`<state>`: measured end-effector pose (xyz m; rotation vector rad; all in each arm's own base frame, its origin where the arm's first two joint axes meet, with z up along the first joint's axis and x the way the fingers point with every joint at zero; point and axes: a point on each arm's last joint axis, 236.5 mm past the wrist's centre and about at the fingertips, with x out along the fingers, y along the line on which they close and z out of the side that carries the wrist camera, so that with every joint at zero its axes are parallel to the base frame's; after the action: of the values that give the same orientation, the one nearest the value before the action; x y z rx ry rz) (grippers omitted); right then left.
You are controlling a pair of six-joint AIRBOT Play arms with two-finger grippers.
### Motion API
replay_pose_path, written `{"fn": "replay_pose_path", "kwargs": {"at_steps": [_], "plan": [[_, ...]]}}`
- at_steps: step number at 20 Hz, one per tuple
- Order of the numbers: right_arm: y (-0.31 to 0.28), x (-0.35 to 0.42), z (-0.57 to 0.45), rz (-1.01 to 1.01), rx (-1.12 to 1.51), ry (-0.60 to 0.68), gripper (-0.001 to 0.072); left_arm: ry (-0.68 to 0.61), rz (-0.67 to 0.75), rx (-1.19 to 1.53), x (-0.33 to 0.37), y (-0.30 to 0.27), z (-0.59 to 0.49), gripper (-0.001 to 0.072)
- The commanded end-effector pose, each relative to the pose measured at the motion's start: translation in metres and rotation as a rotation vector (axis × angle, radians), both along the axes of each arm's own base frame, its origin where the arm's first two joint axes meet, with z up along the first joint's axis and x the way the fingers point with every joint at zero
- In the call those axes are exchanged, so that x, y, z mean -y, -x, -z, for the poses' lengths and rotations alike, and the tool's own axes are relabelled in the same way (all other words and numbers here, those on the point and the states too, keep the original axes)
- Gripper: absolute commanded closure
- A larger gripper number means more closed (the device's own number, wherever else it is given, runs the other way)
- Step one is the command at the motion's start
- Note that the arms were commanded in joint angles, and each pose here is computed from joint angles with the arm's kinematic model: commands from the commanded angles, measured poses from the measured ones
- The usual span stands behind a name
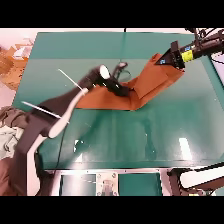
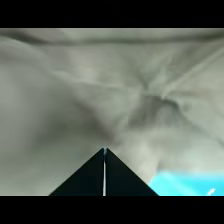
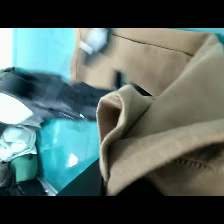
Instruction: Fold the shirts.
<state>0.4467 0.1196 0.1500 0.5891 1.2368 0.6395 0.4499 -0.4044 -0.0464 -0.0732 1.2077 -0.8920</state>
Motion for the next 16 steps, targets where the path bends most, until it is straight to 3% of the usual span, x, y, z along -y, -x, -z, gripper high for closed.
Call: {"fn": "replay_pose_path", "kwargs": {"at_steps": [1, 3, 6, 9, 10, 11, 12, 13, 16], "plan": [[-0.005, -0.033, -0.003, 0.009, 0.010, -0.008, 0.0696, -0.200, 0.025, 0.013, -0.114, -0.018, -0.051, 0.0681], [-0.012, -0.073, -0.005, 0.005, 0.045, -0.029, 0.0696, -0.258, -0.118, 0.099, -0.194, -0.048, -0.096, 0.0681], [-0.019, -0.153, 0.019, -0.018, 0.039, -0.068, 0.0695, -0.244, -0.316, 0.177, -0.283, -0.068, -0.155, 0.0681], [-0.018, -0.259, 0.067, -0.033, 0.043, -0.126, 0.0695, -0.246, -0.425, 0.211, -0.338, -0.071, -0.180, 0.0681], [-0.019, -0.302, 0.083, -0.007, 0.053, -0.178, 0.0665, -0.248, -0.445, 0.208, -0.349, -0.071, -0.180, 0.0681], [-0.019, -0.338, 0.099, 0.018, 0.078, -0.222, 0.0514, -0.252, -0.459, 0.200, -0.358, -0.071, -0.179, 0.0681], [-0.015, -0.368, 0.114, 0.031, 0.109, -0.252, 0.0289, -0.254, -0.471, 0.190, -0.364, -0.070, -0.176, 0.0681], [-0.010, -0.380, 0.125, 0.021, 0.118, -0.254, 0.0212, -0.259, -0.476, 0.170, -0.368, -0.069, -0.169, 0.0681], [-0.020, -0.331, 0.095, -0.046, 0.094, -0.248, 0.0221, -0.288, -0.467, 0.109, -0.381, -0.060, -0.142, 0.0681]]}}
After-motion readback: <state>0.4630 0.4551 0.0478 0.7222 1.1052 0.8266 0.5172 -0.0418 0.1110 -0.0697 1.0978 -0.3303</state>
